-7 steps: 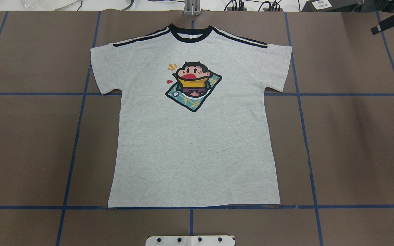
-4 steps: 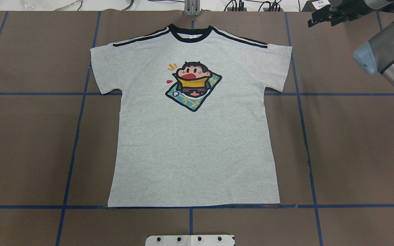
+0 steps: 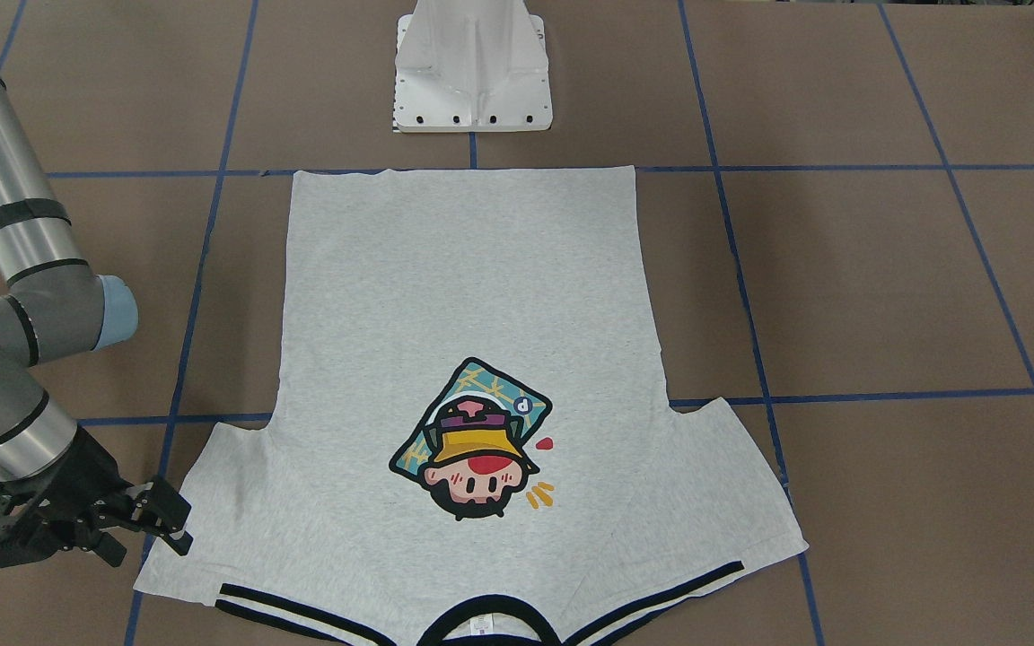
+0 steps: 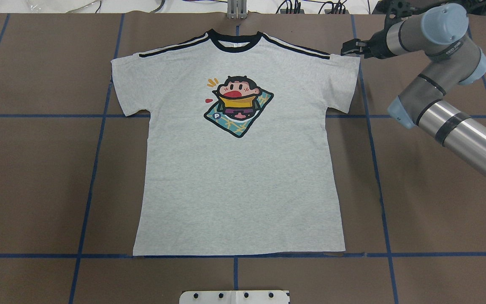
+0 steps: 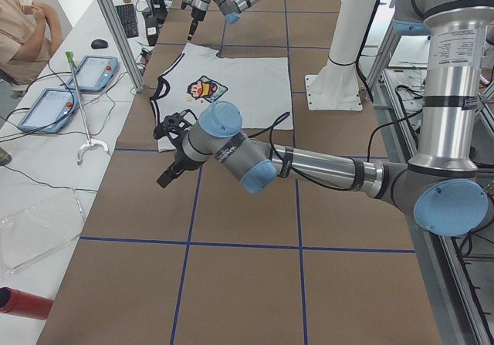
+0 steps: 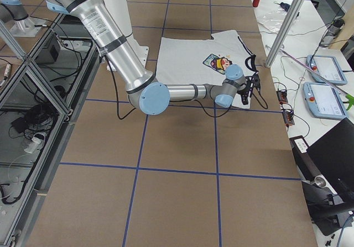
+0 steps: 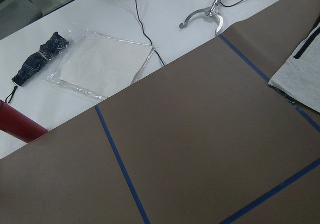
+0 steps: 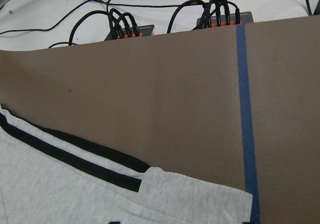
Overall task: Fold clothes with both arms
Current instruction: 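Move the right gripper over the grey shirt's sleeve nearest it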
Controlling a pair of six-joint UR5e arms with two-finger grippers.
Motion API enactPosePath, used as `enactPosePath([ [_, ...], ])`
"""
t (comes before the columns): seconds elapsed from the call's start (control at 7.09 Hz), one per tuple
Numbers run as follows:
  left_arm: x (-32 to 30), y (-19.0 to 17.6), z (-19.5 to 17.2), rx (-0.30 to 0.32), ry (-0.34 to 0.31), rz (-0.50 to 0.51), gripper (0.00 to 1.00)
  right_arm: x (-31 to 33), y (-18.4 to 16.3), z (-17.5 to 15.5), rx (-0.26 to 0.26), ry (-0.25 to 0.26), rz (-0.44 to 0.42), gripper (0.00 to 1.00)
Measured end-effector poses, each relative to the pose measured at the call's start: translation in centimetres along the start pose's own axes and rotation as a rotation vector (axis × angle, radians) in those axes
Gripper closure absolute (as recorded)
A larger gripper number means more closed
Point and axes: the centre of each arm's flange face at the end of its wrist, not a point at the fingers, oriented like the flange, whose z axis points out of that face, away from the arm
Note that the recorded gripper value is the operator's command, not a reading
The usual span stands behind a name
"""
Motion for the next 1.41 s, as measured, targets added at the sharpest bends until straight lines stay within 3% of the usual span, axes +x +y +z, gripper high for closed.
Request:
enactPosePath([
  [0.56, 0.1, 0.8, -0.1, 0.004, 0.009, 0.004, 0.0, 2.7, 1.6, 2.7, 0.045, 0.09, 0.024, 0.26],
  [0.71, 0.2, 0.9, -0.1, 0.007, 0.009, 0.007, 0.0, 2.8, 1.6, 2.9, 0.049, 0.097, 0.025, 0.31],
  [1.41, 0.3, 1.8, -0.2, 0.017, 0.01, 0.015, 0.0, 1.1, 0.4, 3.4, 0.057, 0.094, 0.022, 0.34],
])
